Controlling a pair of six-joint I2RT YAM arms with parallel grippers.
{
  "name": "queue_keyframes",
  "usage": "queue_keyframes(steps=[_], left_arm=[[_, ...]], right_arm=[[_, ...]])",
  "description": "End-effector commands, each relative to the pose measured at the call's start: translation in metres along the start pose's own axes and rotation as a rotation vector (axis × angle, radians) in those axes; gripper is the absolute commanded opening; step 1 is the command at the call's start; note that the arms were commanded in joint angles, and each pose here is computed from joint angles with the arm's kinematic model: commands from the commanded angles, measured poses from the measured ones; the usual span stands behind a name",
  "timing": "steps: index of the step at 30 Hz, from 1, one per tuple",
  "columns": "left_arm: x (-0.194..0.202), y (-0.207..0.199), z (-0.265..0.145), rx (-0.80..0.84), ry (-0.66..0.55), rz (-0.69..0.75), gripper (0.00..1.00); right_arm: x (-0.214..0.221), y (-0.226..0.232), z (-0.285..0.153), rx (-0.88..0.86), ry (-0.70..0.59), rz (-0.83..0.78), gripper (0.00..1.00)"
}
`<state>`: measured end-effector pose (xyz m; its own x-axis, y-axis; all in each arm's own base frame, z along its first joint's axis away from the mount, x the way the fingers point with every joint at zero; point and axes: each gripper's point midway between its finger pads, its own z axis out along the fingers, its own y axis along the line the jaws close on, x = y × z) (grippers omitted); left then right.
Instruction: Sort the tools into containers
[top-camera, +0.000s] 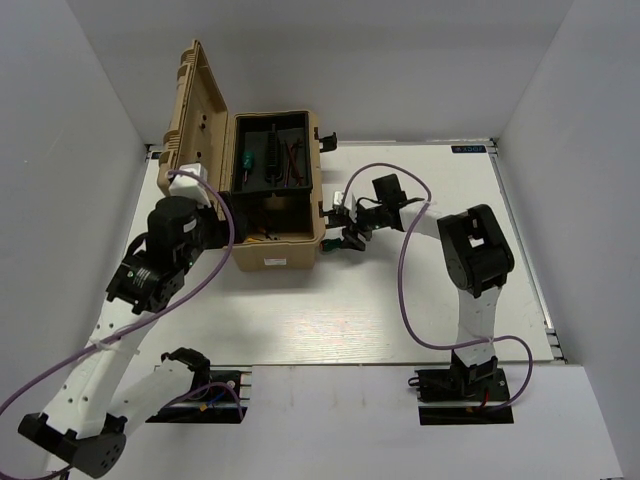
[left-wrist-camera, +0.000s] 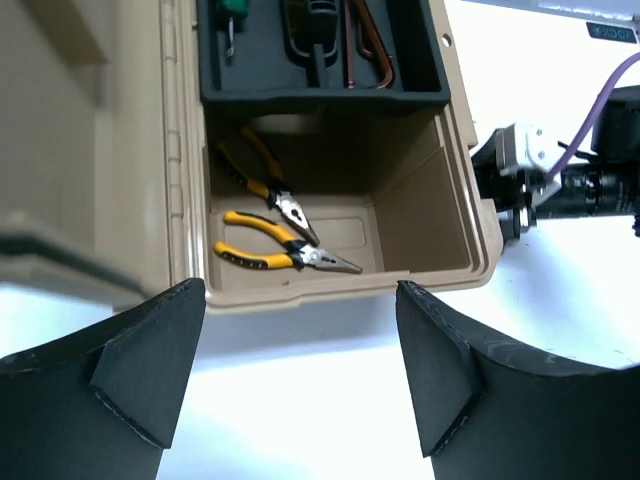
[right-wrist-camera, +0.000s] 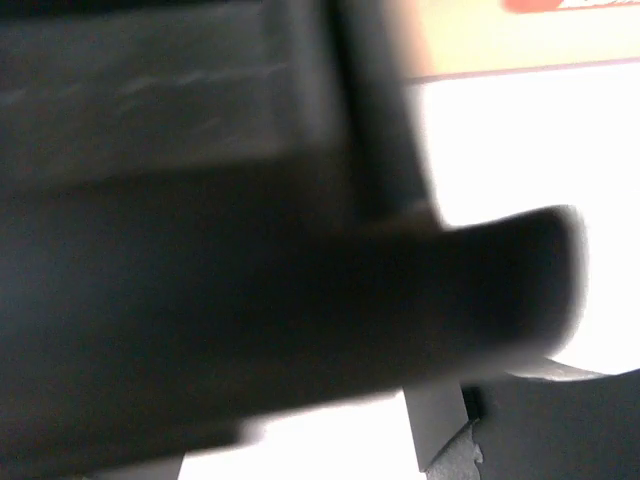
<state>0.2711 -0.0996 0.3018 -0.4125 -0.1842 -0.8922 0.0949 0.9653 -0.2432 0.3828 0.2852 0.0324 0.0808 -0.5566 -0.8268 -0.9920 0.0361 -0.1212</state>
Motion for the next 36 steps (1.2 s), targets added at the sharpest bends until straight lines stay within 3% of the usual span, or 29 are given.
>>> queue_keyframes(steps=[1, 9, 19, 23, 31, 36], left_arm=[[0.01, 0.007, -0.01, -0.018, 0.022, -0.038, 0.87], [0.014, 0.009, -0.022, -0.013, 0.01, -0.07, 0.87], [0.014, 0.012, -0.025, -0.022, 0.006, -0.07, 0.88], [0.014, 0.011, -0.024, -0.022, 0.006, -0.08, 0.88], [0.01, 0.01, -0.026, -0.018, -0.002, -0.082, 0.88], [0.01, 0.01, -0.026, -0.018, -0.002, -0.082, 0.88]], right_arm=[[-0.022, -0.015, 0.006, 0.011, -0.064, 0.004, 0.74], [-0.028, 0.025, 0.007, -0.174, -0.13, 0.036, 0.74], [-0.008, 0.037, 0.014, -0.191, -0.072, 0.025, 0.71], [-0.003, 0.036, 0.014, -0.149, -0.052, -0.004, 0.63], [0.009, 0.045, 0.005, -0.101, -0.01, 0.0, 0.26], [0.005, 0.052, -0.008, -0.105, -0.01, -0.023, 0.13]])
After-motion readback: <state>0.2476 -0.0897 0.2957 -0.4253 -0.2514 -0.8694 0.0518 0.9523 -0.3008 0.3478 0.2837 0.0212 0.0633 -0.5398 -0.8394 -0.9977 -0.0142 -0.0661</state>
